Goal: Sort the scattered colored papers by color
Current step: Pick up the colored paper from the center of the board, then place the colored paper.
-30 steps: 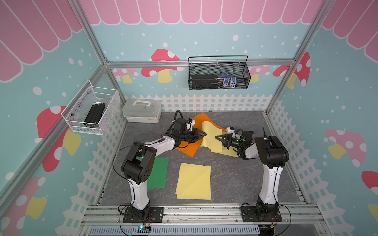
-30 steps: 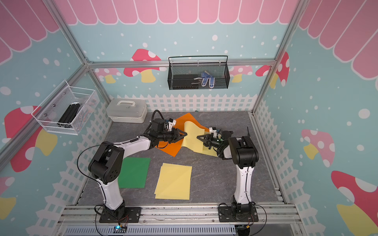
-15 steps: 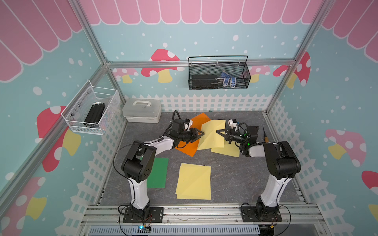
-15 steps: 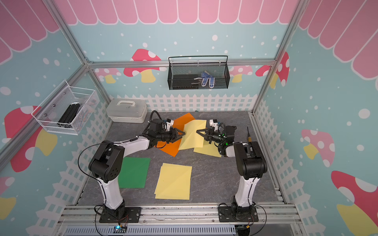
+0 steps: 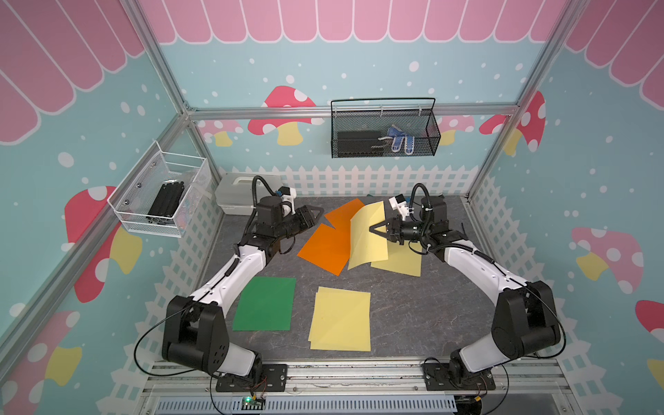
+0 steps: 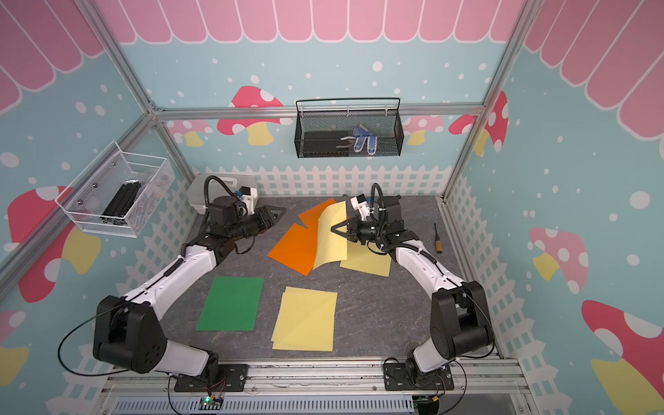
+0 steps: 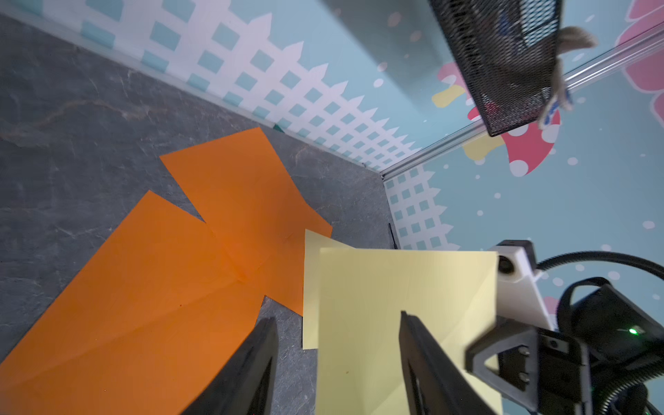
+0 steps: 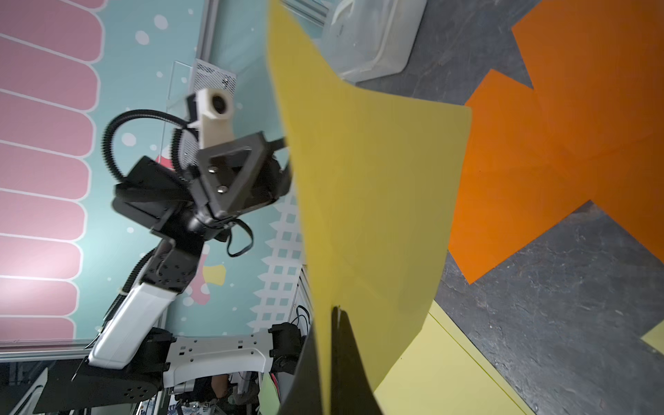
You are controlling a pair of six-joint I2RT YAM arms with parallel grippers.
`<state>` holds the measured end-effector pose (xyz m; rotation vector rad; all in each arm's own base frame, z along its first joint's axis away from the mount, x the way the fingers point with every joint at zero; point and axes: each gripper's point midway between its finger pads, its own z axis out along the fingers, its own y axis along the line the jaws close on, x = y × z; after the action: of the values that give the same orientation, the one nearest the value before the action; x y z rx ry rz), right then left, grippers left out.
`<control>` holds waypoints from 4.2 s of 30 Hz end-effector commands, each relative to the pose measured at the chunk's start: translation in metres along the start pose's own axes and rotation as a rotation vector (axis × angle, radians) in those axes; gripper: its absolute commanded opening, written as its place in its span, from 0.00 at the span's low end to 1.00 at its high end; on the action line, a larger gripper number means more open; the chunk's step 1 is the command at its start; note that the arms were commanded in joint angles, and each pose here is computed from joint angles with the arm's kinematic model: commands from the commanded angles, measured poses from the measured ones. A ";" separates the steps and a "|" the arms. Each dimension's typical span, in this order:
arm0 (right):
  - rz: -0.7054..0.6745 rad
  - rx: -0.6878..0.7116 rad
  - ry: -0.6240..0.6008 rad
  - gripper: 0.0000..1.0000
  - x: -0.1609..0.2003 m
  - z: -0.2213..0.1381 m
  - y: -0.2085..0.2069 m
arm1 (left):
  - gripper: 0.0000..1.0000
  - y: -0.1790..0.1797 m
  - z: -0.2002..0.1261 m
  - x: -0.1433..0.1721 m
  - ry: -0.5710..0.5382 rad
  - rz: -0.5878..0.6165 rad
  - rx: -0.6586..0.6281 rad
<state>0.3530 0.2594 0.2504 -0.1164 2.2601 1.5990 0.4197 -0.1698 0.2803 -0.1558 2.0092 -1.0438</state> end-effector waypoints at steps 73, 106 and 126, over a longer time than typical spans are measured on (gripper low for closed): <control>0.471 0.142 -0.060 0.00 0.214 0.069 -0.080 | 0.62 0.059 -0.051 0.014 -0.012 -0.015 -0.148; 0.513 0.397 -0.061 0.38 0.239 0.024 -0.118 | 0.61 0.059 -0.051 0.016 -0.007 -0.021 -0.133; 0.433 0.631 -0.189 0.49 0.203 -0.044 -0.129 | 0.62 0.057 -0.049 0.018 0.009 -0.025 -0.114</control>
<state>0.1728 0.2216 0.0565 0.7091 2.6656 1.0429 0.3861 -0.1113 0.2435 -0.2559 2.0839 -0.9359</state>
